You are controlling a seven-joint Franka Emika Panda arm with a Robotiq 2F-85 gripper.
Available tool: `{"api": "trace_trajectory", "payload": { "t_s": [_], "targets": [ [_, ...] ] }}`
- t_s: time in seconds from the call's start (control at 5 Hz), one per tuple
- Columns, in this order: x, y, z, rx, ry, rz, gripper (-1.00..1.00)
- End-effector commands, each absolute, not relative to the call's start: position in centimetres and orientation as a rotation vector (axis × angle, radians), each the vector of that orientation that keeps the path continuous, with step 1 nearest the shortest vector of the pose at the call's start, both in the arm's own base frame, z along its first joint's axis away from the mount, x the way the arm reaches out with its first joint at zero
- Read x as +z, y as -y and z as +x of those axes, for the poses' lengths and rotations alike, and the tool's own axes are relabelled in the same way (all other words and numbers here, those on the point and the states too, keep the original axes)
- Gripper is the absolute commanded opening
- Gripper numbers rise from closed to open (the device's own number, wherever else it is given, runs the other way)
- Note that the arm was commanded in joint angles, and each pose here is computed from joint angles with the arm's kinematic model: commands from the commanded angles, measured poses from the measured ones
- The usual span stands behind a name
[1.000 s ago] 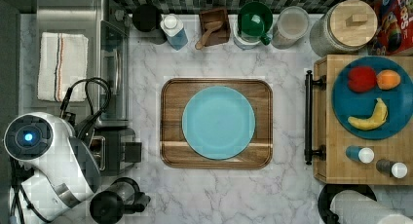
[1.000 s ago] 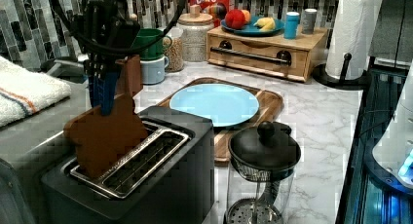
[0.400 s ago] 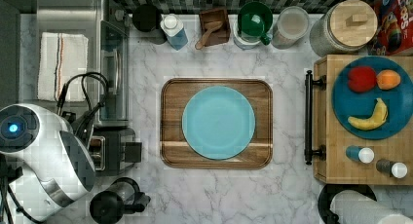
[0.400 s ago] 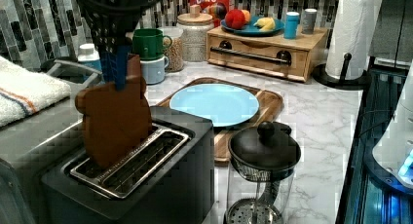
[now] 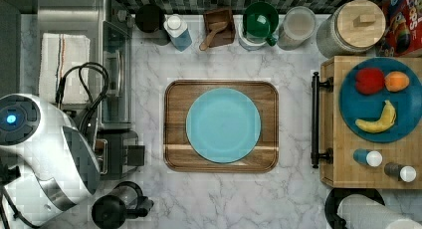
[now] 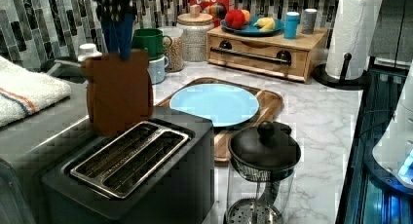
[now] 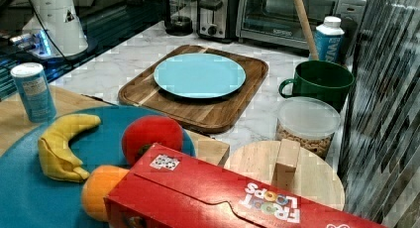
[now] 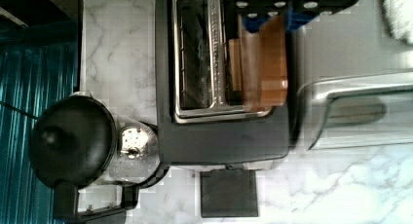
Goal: Pick up the toast.
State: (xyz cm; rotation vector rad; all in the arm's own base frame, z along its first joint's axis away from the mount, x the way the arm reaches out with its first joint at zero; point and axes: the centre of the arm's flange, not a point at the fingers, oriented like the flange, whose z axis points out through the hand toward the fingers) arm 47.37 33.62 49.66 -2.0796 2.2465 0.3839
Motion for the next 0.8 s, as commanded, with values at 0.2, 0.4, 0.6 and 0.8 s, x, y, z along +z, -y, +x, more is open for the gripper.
{"api": "trace_trajectory", "payload": {
  "t_s": [0.2,0.4,0.6,0.8],
  "targets": [
    [66.5,-25.9,48.6,0.242,-1.976,-1.928,-1.0],
    [64.2,-22.1,48.3,0.202,-2.002,-1.936,-1.0],
    [61.0,-18.1,47.3,0.078,-2.023,-1.98,-1.0],
    [58.8,-14.1,46.4,0.022,-2.018,-2.039,-1.0]
  ]
}}
